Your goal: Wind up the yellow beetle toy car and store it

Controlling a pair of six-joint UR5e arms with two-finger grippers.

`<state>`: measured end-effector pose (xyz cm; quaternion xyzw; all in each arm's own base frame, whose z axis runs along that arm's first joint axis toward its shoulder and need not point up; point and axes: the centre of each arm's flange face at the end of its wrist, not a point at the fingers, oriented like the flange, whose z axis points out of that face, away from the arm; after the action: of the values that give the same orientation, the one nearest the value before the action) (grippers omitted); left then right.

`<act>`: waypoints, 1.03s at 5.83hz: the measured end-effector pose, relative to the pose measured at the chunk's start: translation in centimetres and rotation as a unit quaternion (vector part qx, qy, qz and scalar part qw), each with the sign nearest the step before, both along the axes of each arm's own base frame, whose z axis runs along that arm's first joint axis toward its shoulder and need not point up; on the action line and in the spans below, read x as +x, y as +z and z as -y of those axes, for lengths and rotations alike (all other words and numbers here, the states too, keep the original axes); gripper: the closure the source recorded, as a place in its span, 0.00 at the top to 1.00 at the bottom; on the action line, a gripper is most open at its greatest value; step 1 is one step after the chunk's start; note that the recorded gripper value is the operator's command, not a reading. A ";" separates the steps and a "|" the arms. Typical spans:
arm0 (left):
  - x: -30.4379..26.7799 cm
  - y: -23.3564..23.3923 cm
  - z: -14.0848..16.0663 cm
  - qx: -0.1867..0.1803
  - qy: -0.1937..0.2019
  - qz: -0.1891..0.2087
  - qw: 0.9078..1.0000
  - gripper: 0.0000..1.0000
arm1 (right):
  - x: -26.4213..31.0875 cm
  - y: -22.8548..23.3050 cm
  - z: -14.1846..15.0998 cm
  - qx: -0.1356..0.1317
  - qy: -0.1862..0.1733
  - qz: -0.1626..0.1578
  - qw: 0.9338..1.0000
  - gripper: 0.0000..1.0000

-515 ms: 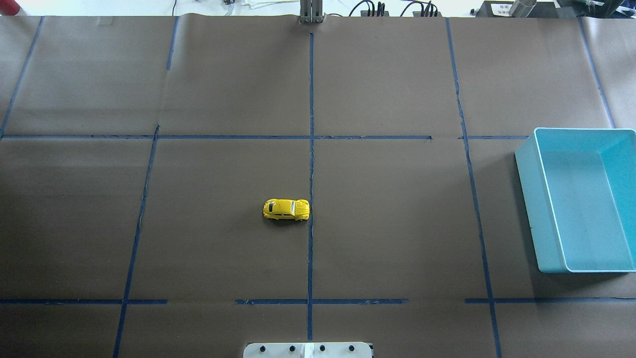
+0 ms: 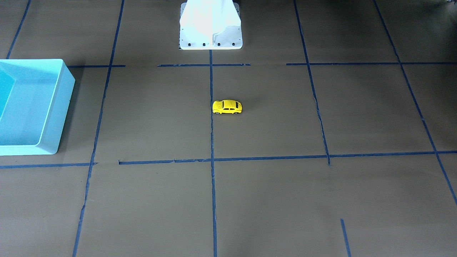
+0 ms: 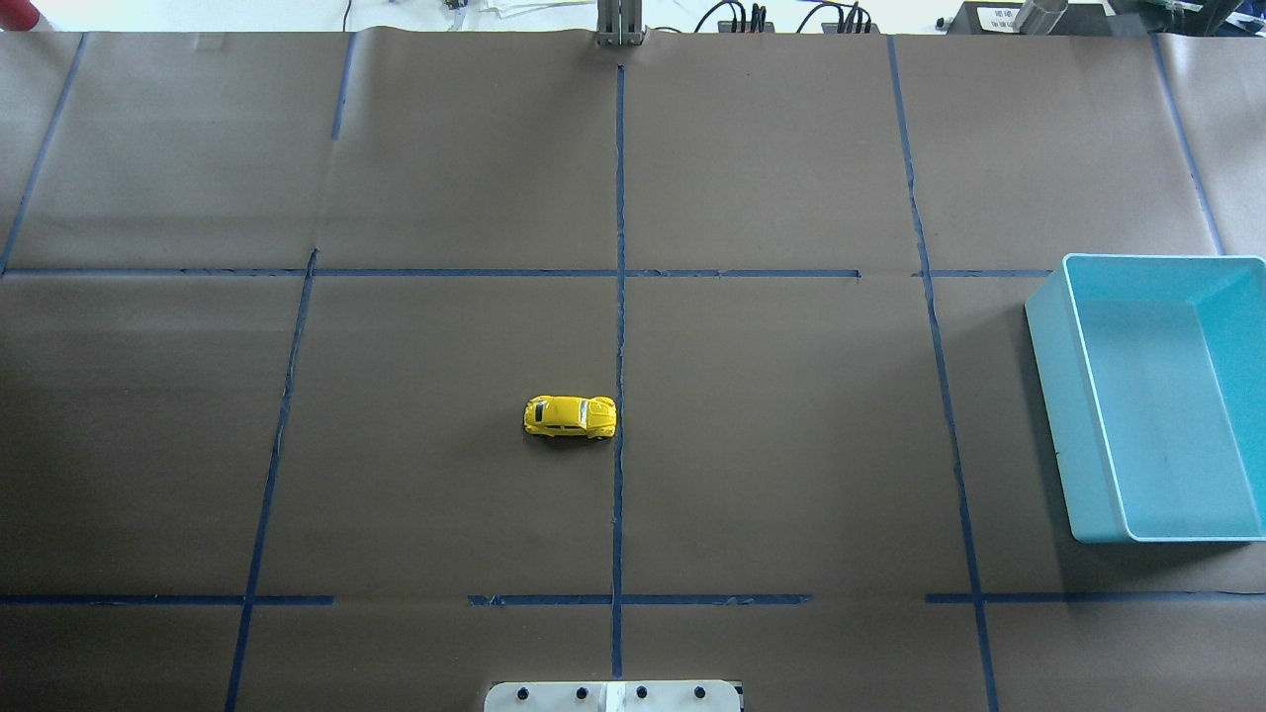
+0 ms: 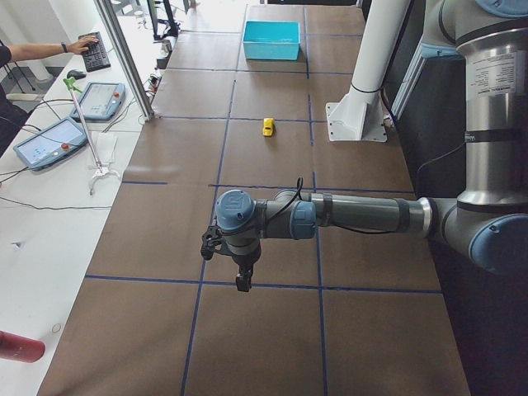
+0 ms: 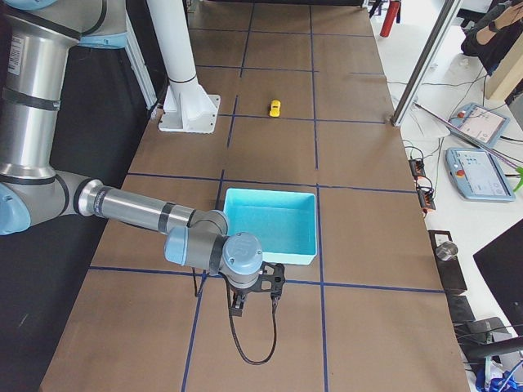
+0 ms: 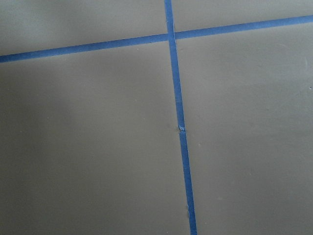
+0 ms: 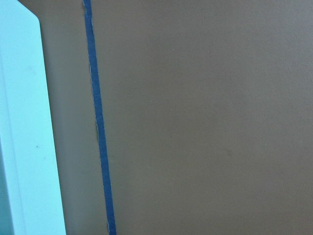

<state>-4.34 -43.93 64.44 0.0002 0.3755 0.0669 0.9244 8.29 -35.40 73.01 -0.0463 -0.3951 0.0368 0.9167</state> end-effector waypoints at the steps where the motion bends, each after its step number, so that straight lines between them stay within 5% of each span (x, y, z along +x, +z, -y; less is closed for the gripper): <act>1: 0.0 0.0 0.0 0.000 0.000 0.000 1.000 1.00 | 0.0 0.0 0.0 0.000 0.000 0.003 1.000 1.00; 6: 0.0 -0.3 0.1 0.003 -0.001 0.001 1.000 1.00 | 0.0 -0.1 0.0 0.000 0.001 0.006 1.000 1.00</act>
<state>-4.34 -44.02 64.18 0.0032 0.3748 0.0676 0.9246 8.25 -35.37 72.94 -0.0456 -0.4008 0.0375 0.9142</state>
